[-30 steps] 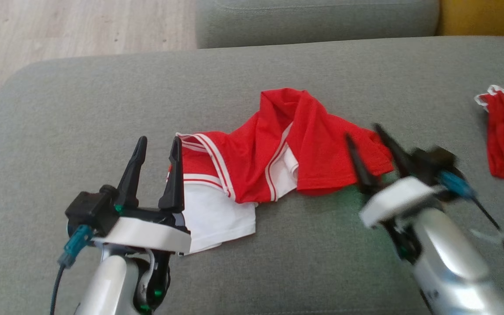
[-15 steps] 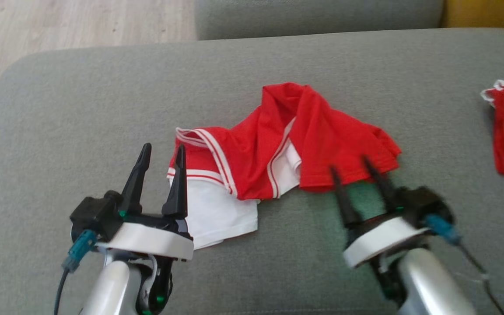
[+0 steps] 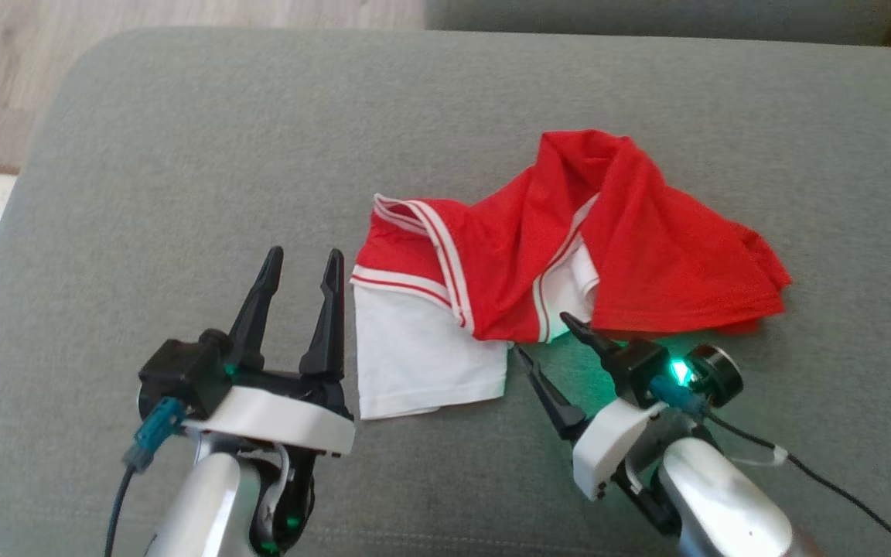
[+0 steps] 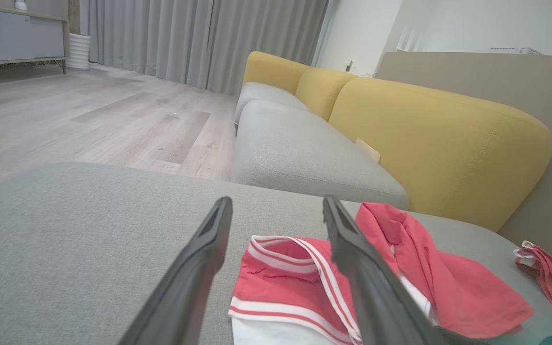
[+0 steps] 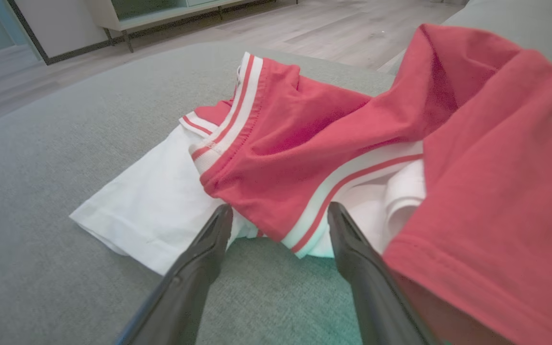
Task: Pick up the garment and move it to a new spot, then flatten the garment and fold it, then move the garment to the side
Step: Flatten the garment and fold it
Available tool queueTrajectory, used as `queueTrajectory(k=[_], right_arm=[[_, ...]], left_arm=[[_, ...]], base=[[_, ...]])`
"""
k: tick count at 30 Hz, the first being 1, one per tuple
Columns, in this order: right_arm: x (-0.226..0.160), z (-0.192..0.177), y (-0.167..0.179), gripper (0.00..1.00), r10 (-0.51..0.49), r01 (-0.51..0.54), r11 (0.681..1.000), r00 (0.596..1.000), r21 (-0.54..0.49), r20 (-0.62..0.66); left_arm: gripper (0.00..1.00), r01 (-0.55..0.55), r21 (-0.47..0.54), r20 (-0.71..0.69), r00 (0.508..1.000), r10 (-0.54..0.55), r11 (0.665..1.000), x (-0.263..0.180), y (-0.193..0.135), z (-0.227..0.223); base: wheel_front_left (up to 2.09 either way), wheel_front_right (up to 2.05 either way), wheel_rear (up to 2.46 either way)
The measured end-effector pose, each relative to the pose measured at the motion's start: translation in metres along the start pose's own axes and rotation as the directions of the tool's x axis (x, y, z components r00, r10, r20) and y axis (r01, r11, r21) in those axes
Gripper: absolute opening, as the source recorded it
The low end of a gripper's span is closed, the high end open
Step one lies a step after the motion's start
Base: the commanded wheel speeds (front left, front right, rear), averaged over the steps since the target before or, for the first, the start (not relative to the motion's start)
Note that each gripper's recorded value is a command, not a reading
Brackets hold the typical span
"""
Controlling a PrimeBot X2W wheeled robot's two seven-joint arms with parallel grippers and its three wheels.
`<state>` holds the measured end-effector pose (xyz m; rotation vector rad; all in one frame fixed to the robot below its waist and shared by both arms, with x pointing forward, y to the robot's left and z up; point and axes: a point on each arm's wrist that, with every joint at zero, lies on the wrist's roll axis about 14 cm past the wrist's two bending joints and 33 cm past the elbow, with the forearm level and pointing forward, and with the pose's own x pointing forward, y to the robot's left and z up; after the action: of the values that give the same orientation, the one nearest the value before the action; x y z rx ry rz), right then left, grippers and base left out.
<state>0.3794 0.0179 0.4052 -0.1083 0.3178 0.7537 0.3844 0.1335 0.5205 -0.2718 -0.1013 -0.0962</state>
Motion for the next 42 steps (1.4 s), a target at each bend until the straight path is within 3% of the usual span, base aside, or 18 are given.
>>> queueTrajectory(k=[13,14,15,16,17,20,22,24,25,26,27,34,40,42], right_arm=[[0.023,-0.026,-0.012,1.00,0.017,-0.023,0.998,0.995,-0.065,-0.097],[0.024,-0.026,-0.014,0.84,0.012,-0.018,0.998,0.995,-0.063,-0.094],[0.024,-0.026,-0.016,0.49,0.006,-0.012,0.998,0.995,-0.058,-0.096],[0.024,-0.026,-0.017,0.35,0.004,-0.010,0.998,0.996,-0.056,-0.094],[0.025,-0.027,-0.018,0.29,0.003,-0.008,0.998,0.996,-0.055,-0.093],[0.026,-0.022,-0.019,0.27,-0.004,0.001,0.999,0.997,-0.036,-0.076],[0.026,-0.018,-0.019,0.06,-0.008,0.006,1.000,0.998,-0.024,-0.059],[0.024,-0.016,-0.018,0.07,-0.010,0.010,1.000,0.999,-0.014,-0.053],[0.024,-0.014,-0.018,0.16,-0.010,0.010,1.000,0.999,-0.008,-0.049],[0.023,-0.013,-0.017,0.12,-0.010,0.010,1.000,0.999,-0.003,-0.045],[0.022,-0.011,-0.016,0.00,-0.009,0.009,1.000,0.999,0.001,-0.040],[0.020,0.015,-0.015,0.00,-0.010,0.010,1.000,0.999,-0.007,0.035],[0.025,0.069,-0.038,0.00,-0.046,0.054,0.998,0.986,-0.045,0.162],[0.033,0.107,-0.061,0.00,-0.060,0.084,0.991,0.976,-0.108,0.210]], left_arm=[[1.00,-0.055,0.008,-0.015,0.998,0.055,0.998,0.000,0.017,-0.004],[1.00,-0.057,0.009,-0.013,0.998,0.057,0.998,0.001,0.017,-0.004],[1.00,-0.057,0.009,-0.013,0.998,0.057,0.998,0.001,0.018,-0.004],[1.00,-0.056,0.009,-0.015,0.998,0.056,0.998,0.001,0.017,-0.004],[1.00,-0.056,0.009,-0.015,0.998,0.056,0.998,0.001,0.017,-0.004],[1.00,-0.050,0.008,-0.016,0.999,0.050,0.999,0.002,0.015,-0.005],[1.00,-0.044,0.006,-0.013,0.999,0.044,0.999,0.002,0.013,-0.004],[1.00,-0.039,0.003,-0.013,0.999,0.039,0.999,0.002,0.011,-0.004],[1.00,-0.038,-0.002,-0.013,0.999,0.038,0.999,0.002,0.011,-0.004],[1.00,-0.035,-0.002,-0.012,0.999,0.035,0.999,0.002,0.010,-0.003],[1.00,-0.031,-0.003,-0.010,0.999,0.031,1.000,0.002,0.008,-0.003],[1.00,-0.011,-0.007,0.008,1.000,0.011,1.000,0.003,0.002,0.003],[1.00,-0.010,-0.009,0.014,1.000,0.010,1.000,0.002,0.001,0.005],[1.00,-0.018,-0.015,0.007,1.000,0.018,1.000,0.001,0.003,0.003]], base=[[0.00,0.00,0.00],[0.00,0.00,0.00],[0.00,0.00,0.00],[0.00,0.00,0.00],[0.00,0.00,0.00],[0.00,0.00,0.00],[0.00,0.00,0.00],[0.00,0.00,0.00],[0.00,0.00,0.00],[0.00,0.00,0.00],[0.00,0.00,0.00],[0.00,0.00,0.00],[0.00,0.00,0.00],[0.00,0.00,0.00]])
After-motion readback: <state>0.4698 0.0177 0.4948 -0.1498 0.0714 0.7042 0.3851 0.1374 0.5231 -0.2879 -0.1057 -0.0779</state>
